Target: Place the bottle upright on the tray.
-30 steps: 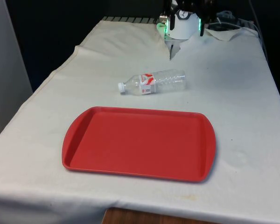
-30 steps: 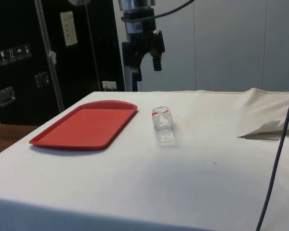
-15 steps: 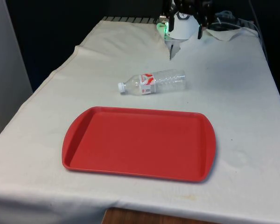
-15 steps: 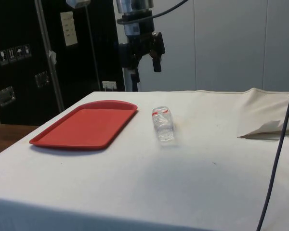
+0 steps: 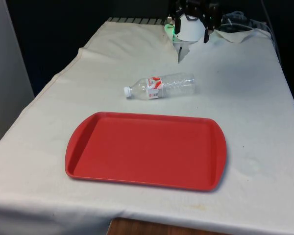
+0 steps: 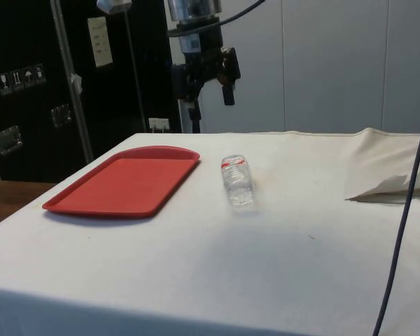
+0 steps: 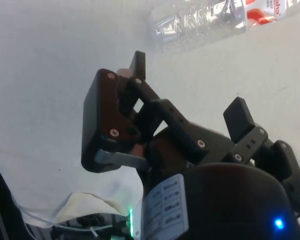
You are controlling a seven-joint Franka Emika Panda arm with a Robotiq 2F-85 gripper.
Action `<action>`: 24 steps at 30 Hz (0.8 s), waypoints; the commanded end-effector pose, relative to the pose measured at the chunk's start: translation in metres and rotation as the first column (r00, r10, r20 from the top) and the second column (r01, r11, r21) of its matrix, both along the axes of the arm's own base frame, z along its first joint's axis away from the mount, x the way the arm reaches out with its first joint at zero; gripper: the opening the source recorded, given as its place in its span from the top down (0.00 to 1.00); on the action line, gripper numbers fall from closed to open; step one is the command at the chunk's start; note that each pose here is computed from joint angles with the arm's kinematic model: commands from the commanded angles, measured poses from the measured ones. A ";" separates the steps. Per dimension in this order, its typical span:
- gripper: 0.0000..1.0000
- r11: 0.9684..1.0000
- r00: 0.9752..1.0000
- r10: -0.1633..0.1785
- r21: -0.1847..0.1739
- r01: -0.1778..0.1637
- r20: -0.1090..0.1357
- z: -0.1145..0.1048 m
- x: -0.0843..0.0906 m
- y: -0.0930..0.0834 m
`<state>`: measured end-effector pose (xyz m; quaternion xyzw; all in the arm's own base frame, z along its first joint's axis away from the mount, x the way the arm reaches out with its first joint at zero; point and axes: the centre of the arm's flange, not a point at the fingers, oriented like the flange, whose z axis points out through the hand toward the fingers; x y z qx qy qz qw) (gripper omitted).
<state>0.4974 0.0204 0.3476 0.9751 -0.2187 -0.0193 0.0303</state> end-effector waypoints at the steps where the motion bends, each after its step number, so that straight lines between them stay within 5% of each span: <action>1: 0.00 1.000 1.000 -0.013 0.001 0.013 -0.001 -0.002 0.002 -0.001; 13: 0.00 0.998 0.998 -0.057 -0.007 0.057 -0.008 -0.006 0.003 -0.003; 23: 0.00 0.995 0.995 -0.100 -0.011 0.100 -0.008 -0.008 0.004 -0.005; 24: 0.00 0.993 0.993 -0.118 -0.008 0.118 0.003 -0.008 0.005 -0.006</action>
